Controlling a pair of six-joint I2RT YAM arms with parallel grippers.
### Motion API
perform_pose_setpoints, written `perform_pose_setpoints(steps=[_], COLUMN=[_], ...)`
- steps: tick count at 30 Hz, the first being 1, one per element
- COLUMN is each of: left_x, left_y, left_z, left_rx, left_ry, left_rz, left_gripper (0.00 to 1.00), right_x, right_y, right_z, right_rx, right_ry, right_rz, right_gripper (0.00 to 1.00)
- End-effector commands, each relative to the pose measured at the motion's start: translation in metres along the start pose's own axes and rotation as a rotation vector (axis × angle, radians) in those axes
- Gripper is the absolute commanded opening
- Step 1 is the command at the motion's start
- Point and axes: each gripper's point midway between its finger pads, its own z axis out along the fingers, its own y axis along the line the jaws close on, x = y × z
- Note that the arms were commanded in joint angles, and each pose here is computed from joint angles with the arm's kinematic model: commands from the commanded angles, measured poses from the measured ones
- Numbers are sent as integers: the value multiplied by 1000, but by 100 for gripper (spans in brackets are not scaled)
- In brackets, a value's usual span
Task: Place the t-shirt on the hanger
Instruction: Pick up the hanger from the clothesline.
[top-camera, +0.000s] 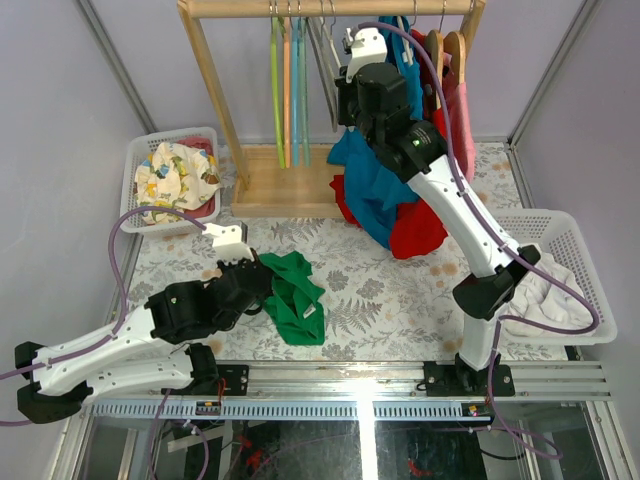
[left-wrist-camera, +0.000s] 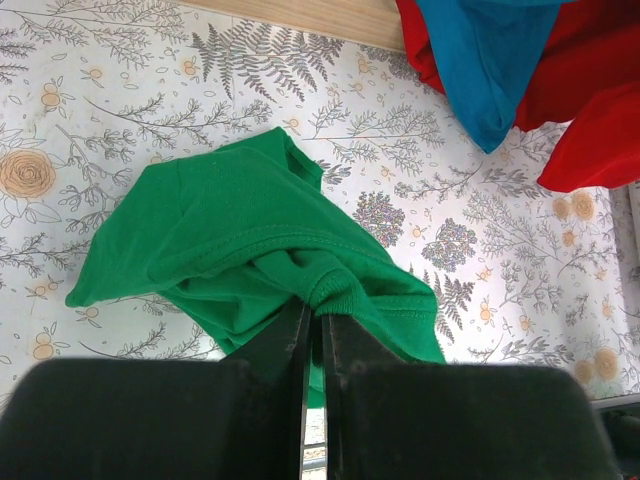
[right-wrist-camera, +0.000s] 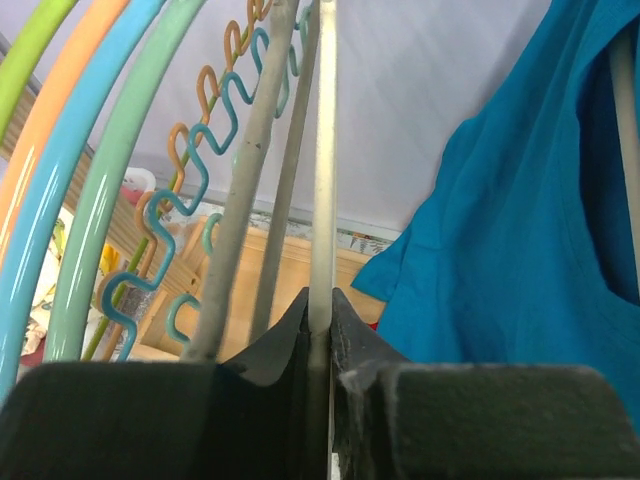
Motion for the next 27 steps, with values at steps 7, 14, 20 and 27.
perform_pose_setpoints(steps=[7,14,20,27], left_x=[-22,-21,-20,-18], left_y=[-3,-3,-3,-2], left_z=[-4,-3,-2,-2], left_rx=[-9,-11,-12,-14], left_ry=[-61,-59,-58,-56], left_rz=[-28,-24,-26,-25], left_gripper=[0,0,0,0], right_x=[-49,-68,-81,-71], right_y=[-21,-33,-37,-44], right_z=[-19,-40,-52,-63], right_rx=[58,82,87,96], right_ry=[-140,-195,-222,-173], right_rz=[23,40,40,23], right_gripper=[0,0,0,0])
